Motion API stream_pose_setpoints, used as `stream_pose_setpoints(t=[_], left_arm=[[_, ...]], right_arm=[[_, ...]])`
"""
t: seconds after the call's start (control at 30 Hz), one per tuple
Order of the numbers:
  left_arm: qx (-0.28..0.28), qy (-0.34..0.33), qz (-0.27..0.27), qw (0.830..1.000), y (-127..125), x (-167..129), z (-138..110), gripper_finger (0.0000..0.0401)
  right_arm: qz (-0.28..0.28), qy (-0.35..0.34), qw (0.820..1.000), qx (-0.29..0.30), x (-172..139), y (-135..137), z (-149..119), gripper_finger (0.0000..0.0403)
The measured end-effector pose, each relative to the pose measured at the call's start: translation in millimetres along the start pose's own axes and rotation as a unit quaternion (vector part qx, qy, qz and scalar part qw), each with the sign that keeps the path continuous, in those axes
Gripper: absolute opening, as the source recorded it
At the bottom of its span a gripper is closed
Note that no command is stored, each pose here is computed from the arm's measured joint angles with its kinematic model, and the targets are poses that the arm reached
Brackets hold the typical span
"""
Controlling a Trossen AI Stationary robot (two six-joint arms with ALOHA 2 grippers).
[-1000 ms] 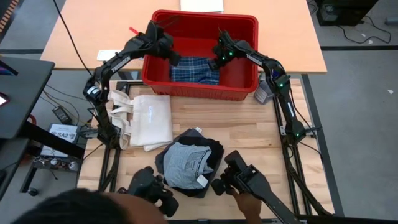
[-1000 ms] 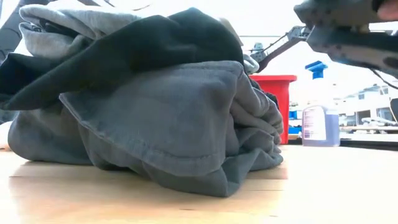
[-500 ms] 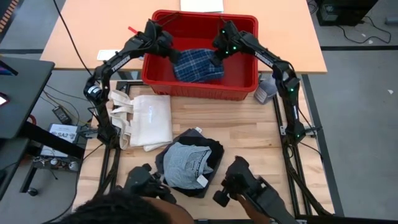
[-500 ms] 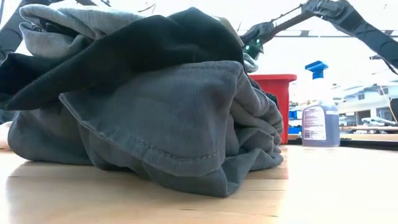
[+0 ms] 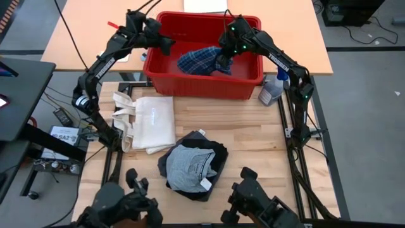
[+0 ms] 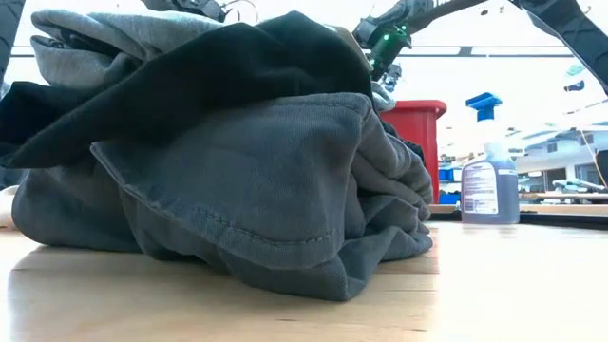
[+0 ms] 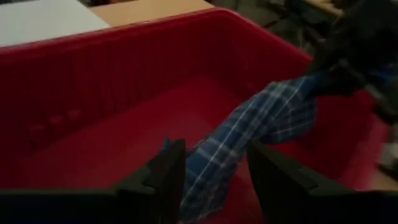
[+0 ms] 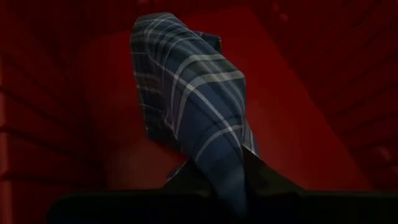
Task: Sort clothes
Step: Remove the blue pants from the red bin
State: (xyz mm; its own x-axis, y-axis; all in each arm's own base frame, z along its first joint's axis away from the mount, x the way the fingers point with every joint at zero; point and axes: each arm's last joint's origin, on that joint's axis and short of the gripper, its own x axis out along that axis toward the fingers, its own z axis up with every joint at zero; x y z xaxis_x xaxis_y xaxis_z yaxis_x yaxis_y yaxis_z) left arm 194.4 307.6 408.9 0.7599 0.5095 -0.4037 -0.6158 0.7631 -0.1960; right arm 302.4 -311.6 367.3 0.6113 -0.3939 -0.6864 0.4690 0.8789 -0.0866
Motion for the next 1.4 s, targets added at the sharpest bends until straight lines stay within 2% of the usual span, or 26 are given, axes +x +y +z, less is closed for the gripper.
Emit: stream_pose_setpoints(t=[0.1,0.27,0.5,0.63,0.73,0.9,0.97,1.07,1.17,1.27,1.4], left_arm=[[-0.018,0.023,-0.049,0.998,-7.6,2.4,-4.4,0.0176],[0.005,0.062,-0.056,0.997,-20.3,31.8,-17.5,0.0187],[0.063,0.107,-0.072,0.99,-28.7,83.2,-43.0,0.0269],[0.115,0.114,-0.094,0.982,-30.7,100.3,-52.6,0.0304],[0.137,0.121,-0.095,0.979,-29.9,115.4,-61.3,0.0308],[0.117,0.133,-0.098,0.979,-20.9,141.9,-77.5,0.0308],[0.109,0.136,-0.082,0.981,-16.8,152.5,-84.6,0.0304],[0.1,0.126,-0.062,0.985,-14.3,158.9,-85.8,0.0284],[0.104,0.119,-0.062,0.985,-15.1,161.0,-85.1,0.0241],[0.119,0.126,-0.065,0.983,-14.5,164.8,-89.5,0.0168],[0.12,0.123,-0.064,0.983,-14.1,160.5,-86.2,0.0038]], right_arm=[[-0.003,0.006,1.0,-0.021,-3.8,7.9,1.5,0.0027],[-0.002,0.006,0.999,-0.039,-4.9,13.0,3.2,0.0027],[0.0,0.002,0.999,-0.037,-4.8,13.5,3.9,0.0027],[0.001,0.002,0.999,-0.036,-4.8,13.6,3.9,0.0027],[0.007,0.0,0.999,-0.035,-4.6,14.2,4.0,0.0027],[0.019,-0.004,0.999,-0.038,-4.0,17.8,5.2,0.0028],[0.026,-0.008,0.999,-0.043,-3.7,20.2,6.3,0.0028],[0.034,-0.013,0.998,-0.047,-3.2,23.7,7.5,0.0028],[0.035,-0.023,0.998,-0.052,-2.7,26.5,10.3,0.0028],[0.035,-0.031,0.997,-0.055,-2.2,28.3,12.2,0.0028],[0.036,-0.033,0.997,-0.056,-2.9,28.7,12.6,0.0028]])
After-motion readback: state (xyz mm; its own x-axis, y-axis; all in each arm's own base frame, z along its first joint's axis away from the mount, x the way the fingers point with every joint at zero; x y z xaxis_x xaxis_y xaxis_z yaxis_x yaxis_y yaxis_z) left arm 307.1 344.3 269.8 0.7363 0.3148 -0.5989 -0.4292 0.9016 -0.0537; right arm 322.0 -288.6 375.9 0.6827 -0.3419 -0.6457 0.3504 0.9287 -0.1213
